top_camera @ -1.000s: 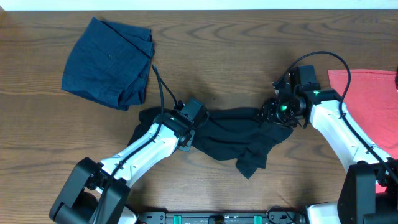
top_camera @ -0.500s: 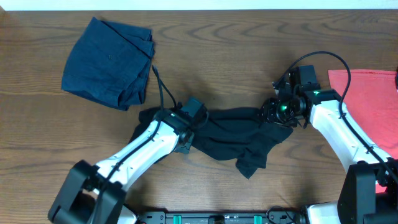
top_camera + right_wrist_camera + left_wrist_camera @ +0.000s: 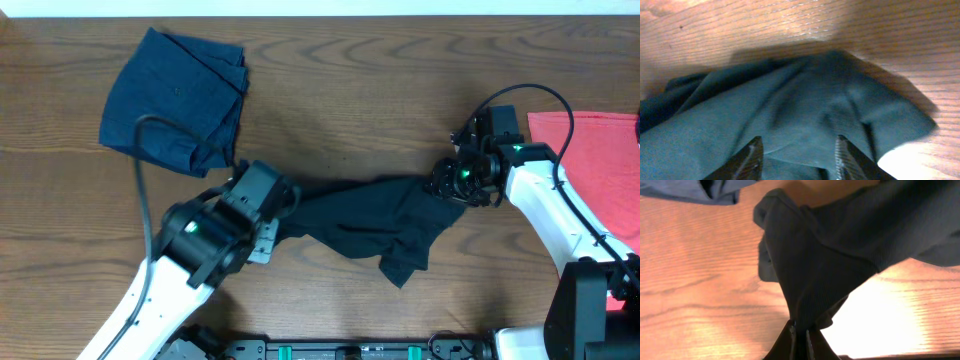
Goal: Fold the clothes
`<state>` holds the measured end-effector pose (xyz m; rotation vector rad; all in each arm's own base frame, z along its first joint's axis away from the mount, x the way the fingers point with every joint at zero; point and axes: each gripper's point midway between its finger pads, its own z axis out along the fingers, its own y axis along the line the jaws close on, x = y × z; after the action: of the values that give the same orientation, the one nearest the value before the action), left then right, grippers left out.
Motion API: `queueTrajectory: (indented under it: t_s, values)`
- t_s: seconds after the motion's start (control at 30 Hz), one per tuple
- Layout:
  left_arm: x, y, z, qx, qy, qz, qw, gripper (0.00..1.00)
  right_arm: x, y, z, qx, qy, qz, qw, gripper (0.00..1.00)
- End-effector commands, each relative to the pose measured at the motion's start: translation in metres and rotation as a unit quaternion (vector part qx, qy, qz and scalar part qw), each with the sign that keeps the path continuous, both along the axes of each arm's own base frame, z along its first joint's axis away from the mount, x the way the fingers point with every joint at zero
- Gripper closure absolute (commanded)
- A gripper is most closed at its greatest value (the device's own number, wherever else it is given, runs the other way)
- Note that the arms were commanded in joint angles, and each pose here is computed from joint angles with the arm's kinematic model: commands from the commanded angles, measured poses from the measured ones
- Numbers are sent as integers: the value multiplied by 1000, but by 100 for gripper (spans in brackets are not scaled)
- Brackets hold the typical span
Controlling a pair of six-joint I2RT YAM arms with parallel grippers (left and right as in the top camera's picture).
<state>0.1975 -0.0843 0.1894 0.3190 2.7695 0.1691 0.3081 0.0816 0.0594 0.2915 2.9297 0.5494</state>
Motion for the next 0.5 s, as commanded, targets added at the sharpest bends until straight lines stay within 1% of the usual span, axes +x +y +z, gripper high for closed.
queueTrajectory:
  t_s: [0.0, 0.13, 0.23, 0.3, 0.47]
  values:
    - [-1, 18, 12, 14, -36, 47, 998, 94, 5, -8, 5, -16, -20, -1, 1000, 49]
    - [-2, 20, 15, 12, -42, 50, 998, 94, 5, -7, 4, -16, -20, 2, 1000, 47]
    - [-1, 20, 15, 12, -42, 50, 998, 94, 6, -5, 1, -15, -20, 4, 1000, 47]
    - [-1, 20, 15, 12, -42, 50, 998, 94, 9, -1, -3, -13, -25, 9, 1000, 48]
    - [-1, 20, 15, 12, -42, 50, 998, 94, 18, 21, -16, 28, -39, 9, 999, 53]
